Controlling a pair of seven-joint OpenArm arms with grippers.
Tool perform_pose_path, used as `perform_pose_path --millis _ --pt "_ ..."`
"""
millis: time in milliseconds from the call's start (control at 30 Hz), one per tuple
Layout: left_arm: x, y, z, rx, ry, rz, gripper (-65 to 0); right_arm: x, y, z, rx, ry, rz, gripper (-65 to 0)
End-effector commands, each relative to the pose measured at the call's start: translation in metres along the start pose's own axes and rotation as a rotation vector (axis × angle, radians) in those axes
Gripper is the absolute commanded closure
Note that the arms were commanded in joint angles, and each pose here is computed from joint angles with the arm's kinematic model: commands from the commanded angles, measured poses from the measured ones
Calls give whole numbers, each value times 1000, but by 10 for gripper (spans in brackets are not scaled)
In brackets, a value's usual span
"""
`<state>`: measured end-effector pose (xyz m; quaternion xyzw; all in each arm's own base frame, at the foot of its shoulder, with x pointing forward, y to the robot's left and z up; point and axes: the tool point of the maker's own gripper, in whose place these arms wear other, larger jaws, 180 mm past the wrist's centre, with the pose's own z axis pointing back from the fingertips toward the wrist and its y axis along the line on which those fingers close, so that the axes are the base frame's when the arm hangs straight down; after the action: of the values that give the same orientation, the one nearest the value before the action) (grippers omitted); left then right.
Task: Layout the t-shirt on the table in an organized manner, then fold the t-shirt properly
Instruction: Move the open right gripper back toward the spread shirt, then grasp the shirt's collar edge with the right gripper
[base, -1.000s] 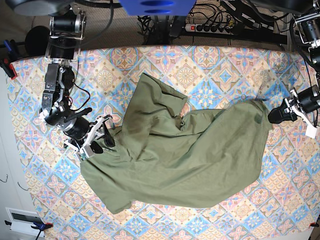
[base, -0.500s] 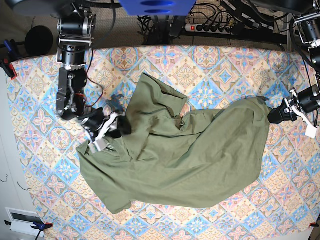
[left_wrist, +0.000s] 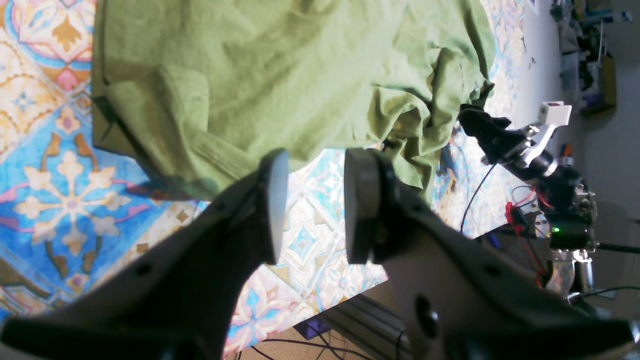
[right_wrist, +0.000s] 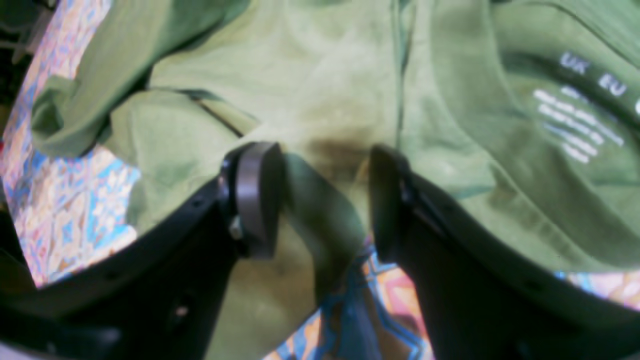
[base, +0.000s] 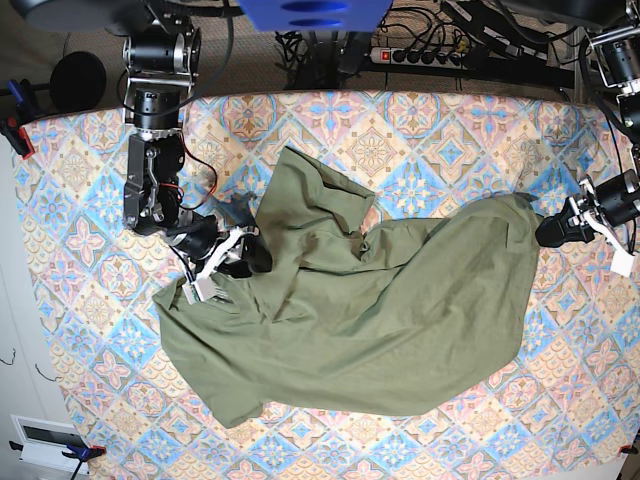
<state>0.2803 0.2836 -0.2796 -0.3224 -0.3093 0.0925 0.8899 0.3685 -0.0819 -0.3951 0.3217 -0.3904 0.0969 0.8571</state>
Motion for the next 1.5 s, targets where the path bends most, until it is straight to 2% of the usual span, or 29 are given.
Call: perform_pose_path --millis 0,100,233,400,633,767,1000,1067,1233,1333,1400,1467 --pt "12 -7 5 -14 -34 -23 -187 27 3 2 15 -77 22 -276" --pt "12 -7 5 -16 -34 -21 -187 29 2 3 14 -87 23 -276" --pt "11 -7 4 -19 -33 -19 -187 61 4 1 20 -138 59 -276" --pt "9 -8 2 -25 -33 -12 -187 69 3 3 18 -166 65 -276" --pt "9 -8 1 -26 -33 -11 -187 42 -5 -8 18 -105 -3 -276" --pt "9 -8 1 -27 -35 -11 -187 40 -7 -10 18 -120 -20 -276" --pt "8 -8 1 -28 -33 -11 -187 27 18 -25 77 -53 38 -269" --pt "9 -9 1 -29 -34 -11 -187 26 24 -28 91 -41 57 -223" --pt "9 -9 1 -29 -34 -11 -187 26 26 -27 95 -42 63 -33" --pt "8 -8 1 -28 -33 -11 -187 46 34 -18 97 -63 125 -17" --pt "8 -8 1 -28 -33 -11 -187 65 34 -4 76 -117 158 -28" --pt "8 -8 1 -28 -33 -11 -187 65 29 10 49 -151 155 -50"
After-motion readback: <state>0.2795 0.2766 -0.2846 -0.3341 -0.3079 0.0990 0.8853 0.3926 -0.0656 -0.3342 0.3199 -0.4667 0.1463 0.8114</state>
